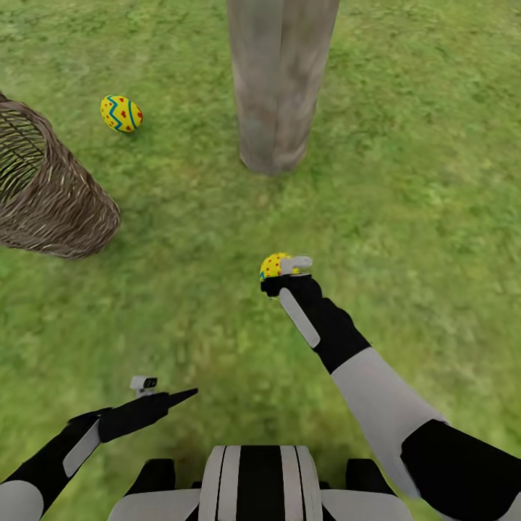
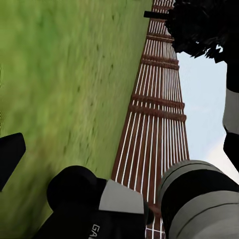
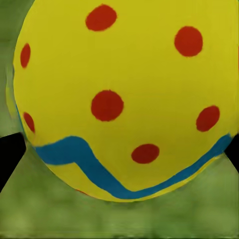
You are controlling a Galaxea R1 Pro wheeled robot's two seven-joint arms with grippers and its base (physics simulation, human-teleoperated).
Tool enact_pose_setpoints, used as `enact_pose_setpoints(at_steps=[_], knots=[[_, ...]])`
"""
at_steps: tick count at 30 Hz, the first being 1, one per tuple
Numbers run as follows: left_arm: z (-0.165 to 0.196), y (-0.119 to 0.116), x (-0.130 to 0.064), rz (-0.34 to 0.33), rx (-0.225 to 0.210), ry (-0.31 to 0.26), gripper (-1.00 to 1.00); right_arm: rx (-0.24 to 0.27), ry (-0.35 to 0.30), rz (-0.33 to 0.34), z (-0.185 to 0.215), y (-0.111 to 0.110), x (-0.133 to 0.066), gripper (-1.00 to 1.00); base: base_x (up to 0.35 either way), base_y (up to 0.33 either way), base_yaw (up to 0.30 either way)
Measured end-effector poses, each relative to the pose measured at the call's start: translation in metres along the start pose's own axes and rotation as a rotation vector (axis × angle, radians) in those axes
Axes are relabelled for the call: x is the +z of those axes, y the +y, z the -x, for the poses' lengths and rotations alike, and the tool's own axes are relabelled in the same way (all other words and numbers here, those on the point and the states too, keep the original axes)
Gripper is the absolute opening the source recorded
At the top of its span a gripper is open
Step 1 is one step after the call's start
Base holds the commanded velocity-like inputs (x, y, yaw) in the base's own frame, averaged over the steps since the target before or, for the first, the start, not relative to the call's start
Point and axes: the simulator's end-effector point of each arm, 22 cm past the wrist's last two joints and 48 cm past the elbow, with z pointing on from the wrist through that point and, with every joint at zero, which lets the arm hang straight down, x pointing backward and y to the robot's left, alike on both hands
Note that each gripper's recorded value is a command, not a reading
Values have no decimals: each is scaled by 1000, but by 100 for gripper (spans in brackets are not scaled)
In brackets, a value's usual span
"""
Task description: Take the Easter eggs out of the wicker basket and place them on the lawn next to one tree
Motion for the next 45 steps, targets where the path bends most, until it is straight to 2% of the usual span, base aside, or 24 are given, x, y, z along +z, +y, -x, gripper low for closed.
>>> enact_pose_setpoints(at_steps=[8,15,20,22,45], knots=[[-7,2,12,-17,-7,-21,100,1,78,-1,-46,1,11,100,0,0,0],[-11,7,8,-6,6,-29,100,2,123,2,-75,4,14,100,0,0,0],[-10,6,8,-7,7,-29,100,8,117,15,-79,8,10,100,0,0,0],[-10,5,8,-8,10,-29,100,15,79,27,-63,12,3,100,0,0,0],[-1,-8,10,-14,43,-33,100,12,40,25,-42,12,-14,100,0,0,0]])
